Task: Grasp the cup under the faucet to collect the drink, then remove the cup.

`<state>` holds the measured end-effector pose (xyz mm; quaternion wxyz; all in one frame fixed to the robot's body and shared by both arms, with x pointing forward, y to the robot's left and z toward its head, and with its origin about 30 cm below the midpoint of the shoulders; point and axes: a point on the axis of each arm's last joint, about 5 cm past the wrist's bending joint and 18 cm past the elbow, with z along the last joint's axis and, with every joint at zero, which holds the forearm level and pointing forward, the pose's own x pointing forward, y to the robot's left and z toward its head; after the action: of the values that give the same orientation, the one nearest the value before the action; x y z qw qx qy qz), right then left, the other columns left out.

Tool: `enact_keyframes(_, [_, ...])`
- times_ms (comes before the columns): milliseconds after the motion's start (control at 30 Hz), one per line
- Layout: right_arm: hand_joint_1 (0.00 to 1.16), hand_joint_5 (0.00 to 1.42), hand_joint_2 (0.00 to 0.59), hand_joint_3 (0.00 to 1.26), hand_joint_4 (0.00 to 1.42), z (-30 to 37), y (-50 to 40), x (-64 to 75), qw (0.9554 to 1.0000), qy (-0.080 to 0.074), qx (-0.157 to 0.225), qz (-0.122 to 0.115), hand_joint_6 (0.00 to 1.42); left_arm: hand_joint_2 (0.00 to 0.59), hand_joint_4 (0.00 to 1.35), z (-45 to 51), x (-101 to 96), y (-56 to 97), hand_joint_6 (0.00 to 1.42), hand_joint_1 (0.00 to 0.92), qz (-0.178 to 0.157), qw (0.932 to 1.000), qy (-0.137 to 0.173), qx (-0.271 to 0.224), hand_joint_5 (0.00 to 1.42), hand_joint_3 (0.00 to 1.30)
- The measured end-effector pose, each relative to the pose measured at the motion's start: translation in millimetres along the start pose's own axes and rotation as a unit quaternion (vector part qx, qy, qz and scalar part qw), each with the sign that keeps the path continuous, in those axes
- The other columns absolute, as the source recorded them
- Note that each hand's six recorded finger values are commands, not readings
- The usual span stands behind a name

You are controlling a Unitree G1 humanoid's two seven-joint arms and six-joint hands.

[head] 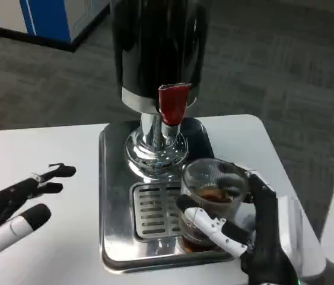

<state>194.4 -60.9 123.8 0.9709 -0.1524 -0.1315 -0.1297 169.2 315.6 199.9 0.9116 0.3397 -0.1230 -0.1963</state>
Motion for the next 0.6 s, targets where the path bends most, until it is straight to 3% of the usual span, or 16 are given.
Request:
enact_keyframes(167, [0.93, 1.42, 0.092, 0.92, 1.14, 8.4, -12.6, -8.8, 0.9997, -0.007, 0.022, 0.012, 1.42, 0.105, 0.04, 4.0, 7.9, -0.2, 0.06, 0.000, -0.001, 0.9999, -0.017, 0.003, 0.12, 0.16])
enact_keyframes(333, [0.95, 1.42, 0.086, 0.92, 1.14, 15.4, -31.6, -16.7, 0.9987, -0.017, 0.034, 0.033, 1.42, 0.105, 0.03, 9.6, 16.3, -4.4, 0.06, 0.000, -0.016, 0.9994, -0.031, 0.005, 0.11, 0.15])
enact_keyframes(600, [0.97, 1.42, 0.071, 0.96, 1.17, 19.8, -60.3, -26.9, 0.9966, -0.035, 0.012, 0.073, 1.42, 0.106, 0.03, 23.5, 23.0, -7.5, 0.05, 0.000, -0.033, 0.9976, -0.059, 0.018, 0.10, 0.14])
